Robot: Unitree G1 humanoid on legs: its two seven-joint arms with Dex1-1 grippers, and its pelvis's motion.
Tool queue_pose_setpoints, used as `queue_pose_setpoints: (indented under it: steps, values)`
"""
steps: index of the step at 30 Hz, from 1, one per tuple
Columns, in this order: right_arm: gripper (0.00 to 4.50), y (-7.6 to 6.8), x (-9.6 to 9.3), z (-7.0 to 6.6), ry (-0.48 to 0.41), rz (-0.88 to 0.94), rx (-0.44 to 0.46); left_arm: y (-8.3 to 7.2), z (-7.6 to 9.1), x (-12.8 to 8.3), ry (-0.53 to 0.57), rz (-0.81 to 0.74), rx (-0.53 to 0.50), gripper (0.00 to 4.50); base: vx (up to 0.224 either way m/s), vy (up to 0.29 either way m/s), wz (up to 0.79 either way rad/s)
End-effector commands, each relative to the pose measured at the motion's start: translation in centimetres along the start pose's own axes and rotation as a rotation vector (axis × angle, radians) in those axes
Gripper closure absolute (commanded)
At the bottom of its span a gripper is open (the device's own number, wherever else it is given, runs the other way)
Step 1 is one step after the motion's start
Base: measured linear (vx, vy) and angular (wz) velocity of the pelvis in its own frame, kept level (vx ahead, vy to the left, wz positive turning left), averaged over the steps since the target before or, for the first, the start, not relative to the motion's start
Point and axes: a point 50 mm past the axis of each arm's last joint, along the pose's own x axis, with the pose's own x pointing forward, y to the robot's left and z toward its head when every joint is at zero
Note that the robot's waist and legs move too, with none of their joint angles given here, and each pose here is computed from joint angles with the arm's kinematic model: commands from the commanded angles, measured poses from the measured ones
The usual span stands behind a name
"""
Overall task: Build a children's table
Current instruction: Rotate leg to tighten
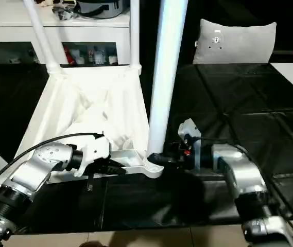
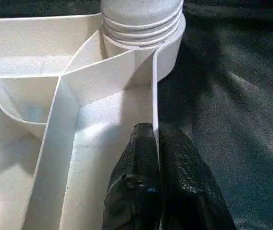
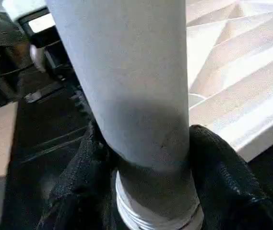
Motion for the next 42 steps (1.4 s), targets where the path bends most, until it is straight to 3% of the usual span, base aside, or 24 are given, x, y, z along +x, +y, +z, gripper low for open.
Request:
queue_pose_setpoints:
  steps: [1, 3, 7, 8, 11, 12, 17, 18, 21, 22, 25, 29, 33, 36, 42]
  values:
    - [2.51, -0.2, 1.3, 0.0, -0.027, -0.164, 0.041, 0.2, 2.2, 1.1, -0.08, 0.045, 0.0, 4.5, 0.0, 0.0, 0.0]
    - [2.52, -0.8, 2.4, 0.3, -0.055, -0.35, 0.089, 0.8, 2.9, 2.0, -0.08, 0.135, -0.062, 4.5, 0.0, 0.0, 0.0]
    - [2.54, -1.2, 3.4, 0.4, -0.07, -0.537, 0.142, 1.3, 4.1, 3.1, -0.11, 0.219, -0.115, 4.5, 0.0, 0.0, 0.0]
    - [2.54, -1.3, 4.0, 0.5, -0.088, -0.634, 0.186, 1.5, 5.0, 3.9, -0.142, 0.264, -0.148, 4.5, 0.0, 0.0, 0.0]
    - [2.54, -1.3, 4.5, 0.6, -0.11, -0.677, 0.206, 1.7, 5.6, 4.4, -0.157, 0.288, -0.161, 4.5, 0.0, 0.0, 0.0]
    - [1.85, -0.9, 5.3, 0.9, -0.149, -0.698, 0.207, 1.8, 6.2, 5.0, -0.154, 0.327, -0.151, 4.5, 0.0, 0.0, 0.0]
    - [1.49, -0.4, 5.3, 1.2, -0.206, -0.658, 0.197, 1.7, 5.9, 4.8, -0.119, 0.328, -0.107, 4.5, 0.0, 0.0, 0.0]
    - [1.39, -0.6, 4.0, 1.2, -0.209, -0.638, 0.144, 1.8, 5.1, 4.0, -0.074, 0.326, -0.059, 4.5, 0.0, 0.0, 0.0]
    - [1.29, -0.9, 3.1, 1.2, -0.2, -0.638, 0.115, 1.9, 4.6, 3.6, -0.056, 0.327, -0.047, 4.5, 0.0, 0.0, 0.0]
    - [0.99, -0.9, 2.9, 1.2, -0.193, -0.641, 0.112, 1.9, 4.6, 3.5, -0.057, 0.329, -0.049, 4.5, 0.0, 0.0, 0.0]
    - [0.81, -1.1, 0.3, 1.2, -0.185, -0.53, 0.012, 1.9, 3.5, 2.7, -0.039, 0.29, -0.028, 4.5, 0.0, 0.0, 0.0]
    - [0.45, -0.8, -1.0, 1.0, -0.162, -0.437, -0.023, 1.9, 2.8, 2.2, -0.031, 0.257, -0.017, 4.5, 0.0, 0.0, 0.0]
    - [0.12, -0.7, -2.9, 1.8, -0.14, -0.333, -0.099, 1.1, 2.2, 1.3, -0.051, 0.095, 0.045, 4.5, 0.0, 0.0, 0.0]
    - [0.12, 0.0, -3.4, 1.6, -0.067, -0.146, -0.11, 0.7, 1.7, 0.8, -0.02, 0.0, 0.092, 4.5, 0.0, 0.0, 0.0]
    - [0.51, 0.2, -3.1, 1.1, 0.046, 0.017, -0.112, 0.3, 1.6, -0.2, 0.012, -0.136, 0.149, 4.5, 0.0, 0.0, 0.0]
